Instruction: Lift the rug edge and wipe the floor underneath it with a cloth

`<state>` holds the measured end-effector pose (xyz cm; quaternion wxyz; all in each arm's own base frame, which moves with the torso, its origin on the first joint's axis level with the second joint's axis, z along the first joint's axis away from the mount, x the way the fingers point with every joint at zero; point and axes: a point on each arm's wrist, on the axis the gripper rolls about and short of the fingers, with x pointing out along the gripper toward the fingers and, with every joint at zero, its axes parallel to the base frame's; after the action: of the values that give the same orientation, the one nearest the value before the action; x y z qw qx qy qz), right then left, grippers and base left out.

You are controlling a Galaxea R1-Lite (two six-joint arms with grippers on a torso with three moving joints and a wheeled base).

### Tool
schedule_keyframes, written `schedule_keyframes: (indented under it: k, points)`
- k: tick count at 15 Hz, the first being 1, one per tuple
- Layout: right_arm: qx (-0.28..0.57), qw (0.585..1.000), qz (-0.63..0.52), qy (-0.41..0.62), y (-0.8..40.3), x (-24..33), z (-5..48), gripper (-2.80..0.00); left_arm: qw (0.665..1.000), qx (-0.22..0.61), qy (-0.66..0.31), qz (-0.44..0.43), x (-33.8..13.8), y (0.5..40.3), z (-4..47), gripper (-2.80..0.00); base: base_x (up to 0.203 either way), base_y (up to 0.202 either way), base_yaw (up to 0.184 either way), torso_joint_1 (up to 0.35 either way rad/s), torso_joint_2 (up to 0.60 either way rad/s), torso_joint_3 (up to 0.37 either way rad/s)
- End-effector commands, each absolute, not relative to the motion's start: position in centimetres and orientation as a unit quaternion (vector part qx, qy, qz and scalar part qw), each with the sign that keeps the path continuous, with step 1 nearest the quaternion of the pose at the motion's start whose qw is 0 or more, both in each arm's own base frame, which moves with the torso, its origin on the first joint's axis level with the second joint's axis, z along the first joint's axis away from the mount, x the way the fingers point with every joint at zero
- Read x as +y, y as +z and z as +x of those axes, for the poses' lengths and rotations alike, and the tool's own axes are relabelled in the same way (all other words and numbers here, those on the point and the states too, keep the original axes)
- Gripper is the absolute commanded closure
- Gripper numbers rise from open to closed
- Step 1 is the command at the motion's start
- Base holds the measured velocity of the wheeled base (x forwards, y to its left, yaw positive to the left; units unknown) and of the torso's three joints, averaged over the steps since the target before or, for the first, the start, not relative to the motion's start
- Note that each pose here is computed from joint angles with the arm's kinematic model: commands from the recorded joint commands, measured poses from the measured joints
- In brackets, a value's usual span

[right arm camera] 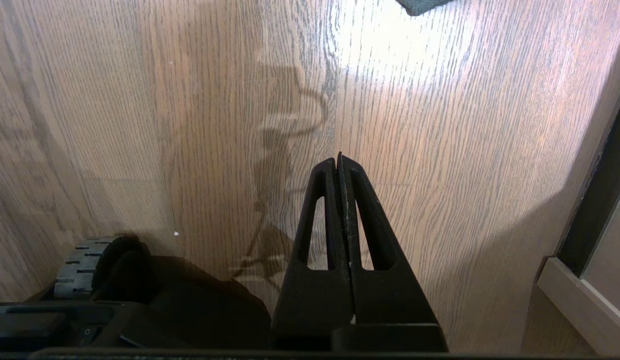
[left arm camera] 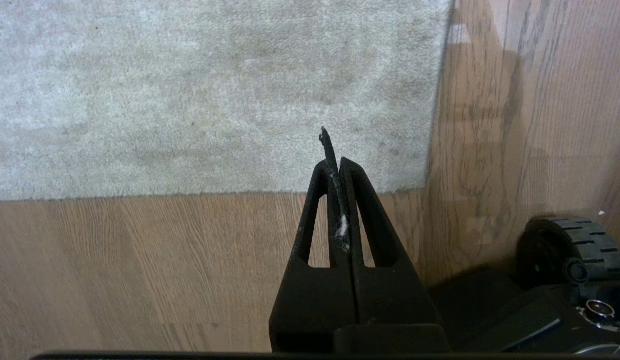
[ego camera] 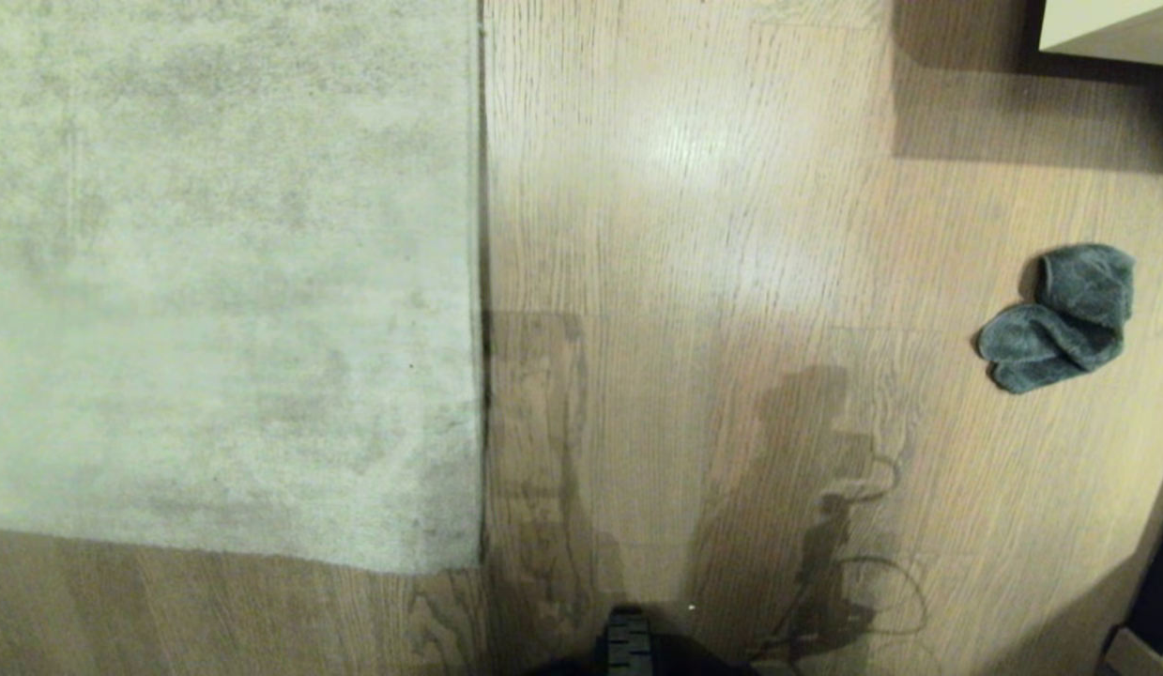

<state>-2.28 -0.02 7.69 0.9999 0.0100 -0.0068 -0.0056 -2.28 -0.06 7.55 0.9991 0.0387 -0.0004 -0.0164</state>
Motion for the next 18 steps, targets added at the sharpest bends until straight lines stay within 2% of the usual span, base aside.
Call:
schedule_keyframes:
  k: [1, 18]
  points:
    - [-0.006, 1.0, 0.01, -0.005, 7.69, -0.02, -2.27, 0.0, 0.999, 0.0, -0.016, 0.039, -0.06, 7.55, -2.27, 0.0, 0.0, 0.0, 0.0, 0.0, 0.0, 0.0]
    - [-0.006, 1.0, 0.01, -0.005, 7.69, -0.02, -2.27, 0.0, 1.0, 0.001, -0.012, 0.02, -0.04, 7.54, -2.27, 0.0, 0.0, 0.0, 0.0, 0.0, 0.0, 0.0]
